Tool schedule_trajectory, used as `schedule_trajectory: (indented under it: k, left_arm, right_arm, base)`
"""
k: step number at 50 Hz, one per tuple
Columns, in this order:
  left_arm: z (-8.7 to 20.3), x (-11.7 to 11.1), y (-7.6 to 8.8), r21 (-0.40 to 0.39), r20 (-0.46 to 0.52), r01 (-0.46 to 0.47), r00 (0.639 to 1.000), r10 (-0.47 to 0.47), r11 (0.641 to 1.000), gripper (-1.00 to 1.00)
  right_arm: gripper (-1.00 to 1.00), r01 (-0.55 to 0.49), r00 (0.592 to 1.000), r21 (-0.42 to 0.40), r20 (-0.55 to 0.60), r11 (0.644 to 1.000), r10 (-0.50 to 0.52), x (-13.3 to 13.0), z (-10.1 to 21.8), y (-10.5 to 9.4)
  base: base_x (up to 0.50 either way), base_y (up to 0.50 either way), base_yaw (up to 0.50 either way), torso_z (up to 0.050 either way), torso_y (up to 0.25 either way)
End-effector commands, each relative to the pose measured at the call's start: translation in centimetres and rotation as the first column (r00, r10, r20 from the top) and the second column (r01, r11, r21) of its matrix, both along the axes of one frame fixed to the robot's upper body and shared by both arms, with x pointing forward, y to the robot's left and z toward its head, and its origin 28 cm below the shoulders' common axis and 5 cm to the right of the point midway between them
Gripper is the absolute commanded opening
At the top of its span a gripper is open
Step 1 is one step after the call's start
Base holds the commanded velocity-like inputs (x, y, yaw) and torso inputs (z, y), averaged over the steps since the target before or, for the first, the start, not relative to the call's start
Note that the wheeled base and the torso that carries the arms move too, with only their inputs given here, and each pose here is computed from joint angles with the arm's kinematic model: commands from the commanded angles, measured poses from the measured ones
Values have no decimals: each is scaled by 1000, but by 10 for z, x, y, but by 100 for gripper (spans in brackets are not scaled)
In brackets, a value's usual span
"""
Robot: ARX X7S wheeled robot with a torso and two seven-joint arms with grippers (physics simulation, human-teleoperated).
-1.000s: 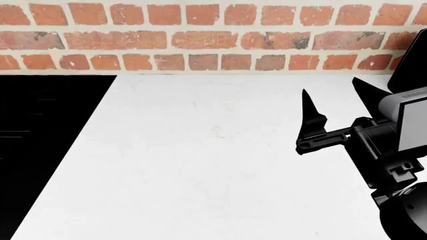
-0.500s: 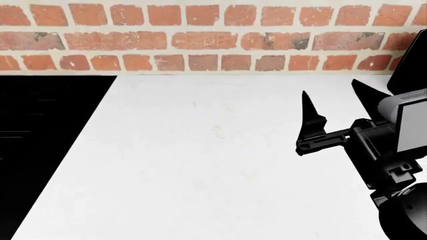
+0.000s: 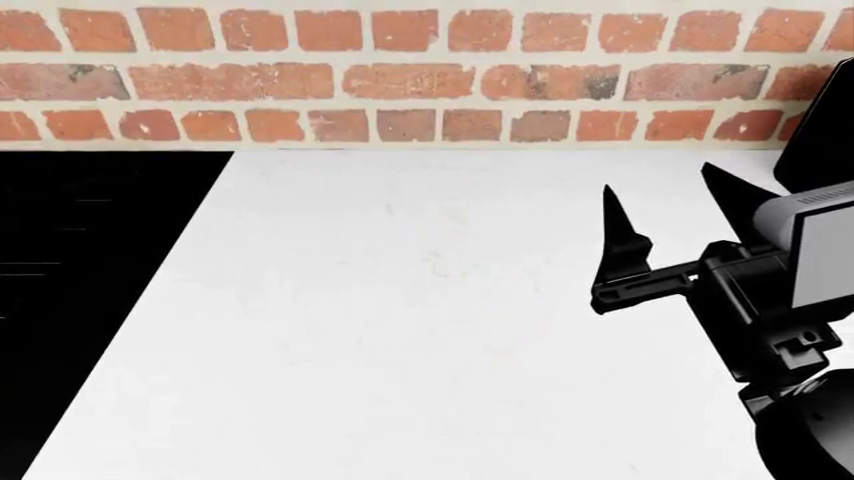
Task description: Pick the grape, celery from the counter and place them in the cabinet. Then close the cabinet.
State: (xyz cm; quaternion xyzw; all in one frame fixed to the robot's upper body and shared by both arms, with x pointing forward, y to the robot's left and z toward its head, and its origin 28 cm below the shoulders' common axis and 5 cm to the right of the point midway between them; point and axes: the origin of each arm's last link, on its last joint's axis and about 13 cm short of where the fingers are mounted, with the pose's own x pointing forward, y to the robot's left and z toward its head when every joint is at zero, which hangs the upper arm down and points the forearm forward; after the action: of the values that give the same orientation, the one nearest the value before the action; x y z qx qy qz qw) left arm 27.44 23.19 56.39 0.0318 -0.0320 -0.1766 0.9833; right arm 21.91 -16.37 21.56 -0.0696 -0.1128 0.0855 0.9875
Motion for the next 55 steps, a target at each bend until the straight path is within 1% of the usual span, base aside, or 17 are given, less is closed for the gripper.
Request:
schedule_trajectory:
  k: [1, 7, 14, 23, 28, 32, 36, 44, 52, 55]
  left_arm:
    - [4, -7, 9, 21, 36, -84, 996, 84, 996, 100]
    - [10, -14, 11, 21, 87, -82, 993, 80, 996, 100]
    - [16, -20, 10, 14, 159, -11, 987, 9, 1000, 100]
    - [22, -30, 8, 6, 223, 59, 973, -59, 998, 100]
    - [24, -37, 7, 15, 248, 95, 964, -96, 995, 100]
    - [26, -44, 5, 41, 273, 135, 951, -141, 990, 100]
    - [28, -54, 1, 68, 296, 197, 932, -208, 978, 100]
    - [29, -71, -8, 154, 295, 295, 897, -329, 943, 100]
    - [27, -80, -11, 213, 257, 357, 878, -404, 910, 100]
    - [21, -81, -11, 235, 238, 382, 869, -434, 894, 100]
  right_arm:
    - [100, 1, 1000, 2, 3, 1000, -1, -1, 1, 0]
    - [100, 1, 1000, 3, 6, 1000, -1, -2, 3, 0]
    - [100, -2, 1000, 1, 7, 1000, 2, -1, 4, 1]
    - [100, -3, 1000, 0, 5, 1000, 3, -1, 3, 1]
    - [100, -4, 1000, 0, 7, 1000, 4, -2, 4, 1]
    - [100, -2, 1000, 0, 6, 1000, 2, -2, 4, 1]
    - [100, -3, 1000, 0, 8, 1000, 3, -3, 4, 1]
    - [100, -5, 1000, 0, 8, 1000, 5, -3, 4, 2]
    - [100, -2, 1000, 2, 8, 1000, 2, -3, 4, 1]
    - [100, -1, 1000, 3, 8, 1000, 1, -3, 3, 1]
  base:
    - [0, 0, 0, 0, 0]
    - [0, 0, 0, 0, 0]
    - [0, 0, 0, 0, 0]
    - [0, 0, 0, 0, 0]
    - [0, 0, 0, 0, 0]
    - [0, 0, 0, 0, 0]
    - [0, 0, 0, 0, 0]
    - [0, 0, 0, 0, 0]
    - [0, 0, 0, 0, 0]
    - [0, 0, 0, 0, 0]
